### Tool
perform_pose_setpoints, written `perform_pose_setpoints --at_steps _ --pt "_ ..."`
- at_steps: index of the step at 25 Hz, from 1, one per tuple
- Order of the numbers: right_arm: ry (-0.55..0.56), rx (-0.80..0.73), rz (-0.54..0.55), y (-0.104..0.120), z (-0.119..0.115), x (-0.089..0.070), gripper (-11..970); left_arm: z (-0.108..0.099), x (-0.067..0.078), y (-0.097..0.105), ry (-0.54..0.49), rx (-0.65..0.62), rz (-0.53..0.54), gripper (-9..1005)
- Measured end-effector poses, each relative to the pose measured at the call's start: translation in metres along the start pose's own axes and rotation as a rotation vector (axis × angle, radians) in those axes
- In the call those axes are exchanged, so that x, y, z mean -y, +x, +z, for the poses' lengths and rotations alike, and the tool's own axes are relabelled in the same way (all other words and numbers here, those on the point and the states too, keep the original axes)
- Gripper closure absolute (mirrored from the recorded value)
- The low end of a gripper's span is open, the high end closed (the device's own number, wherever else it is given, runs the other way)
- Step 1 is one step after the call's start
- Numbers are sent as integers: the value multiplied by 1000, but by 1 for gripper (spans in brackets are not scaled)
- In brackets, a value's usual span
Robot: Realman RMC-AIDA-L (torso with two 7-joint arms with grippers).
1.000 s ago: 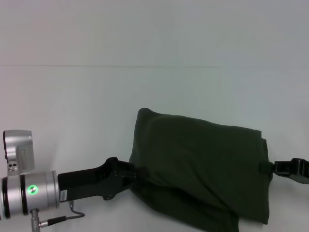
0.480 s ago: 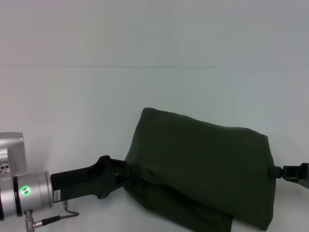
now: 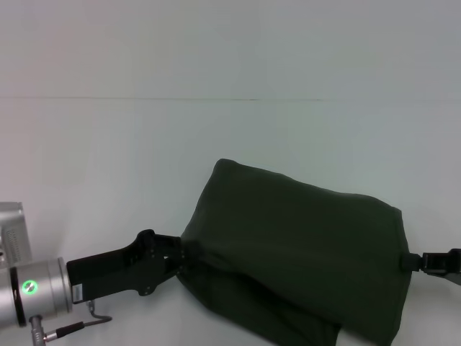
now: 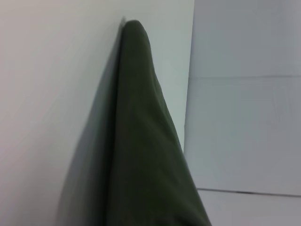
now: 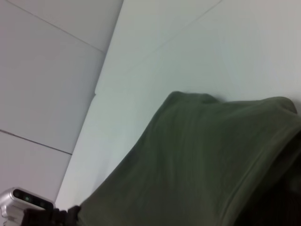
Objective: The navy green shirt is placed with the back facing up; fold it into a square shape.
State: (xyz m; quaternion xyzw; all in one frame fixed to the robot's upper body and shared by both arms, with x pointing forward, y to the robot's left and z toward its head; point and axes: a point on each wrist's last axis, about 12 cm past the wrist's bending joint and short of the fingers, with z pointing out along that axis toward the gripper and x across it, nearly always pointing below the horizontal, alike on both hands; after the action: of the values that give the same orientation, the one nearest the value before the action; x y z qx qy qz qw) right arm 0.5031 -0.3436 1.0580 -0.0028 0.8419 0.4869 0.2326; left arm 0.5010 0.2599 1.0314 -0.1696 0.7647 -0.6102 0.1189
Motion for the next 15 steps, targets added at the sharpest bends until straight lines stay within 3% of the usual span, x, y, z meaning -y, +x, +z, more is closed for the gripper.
perform_pose_setpoints --at_steps 10,15 --pt "-12 -21 -8 0 -16 -1 812 -11 -8 4 31 82 -58 939" --pt "-34 15 -31 -5 -28 -3 575 -11 -12 8 37 96 -89 937"
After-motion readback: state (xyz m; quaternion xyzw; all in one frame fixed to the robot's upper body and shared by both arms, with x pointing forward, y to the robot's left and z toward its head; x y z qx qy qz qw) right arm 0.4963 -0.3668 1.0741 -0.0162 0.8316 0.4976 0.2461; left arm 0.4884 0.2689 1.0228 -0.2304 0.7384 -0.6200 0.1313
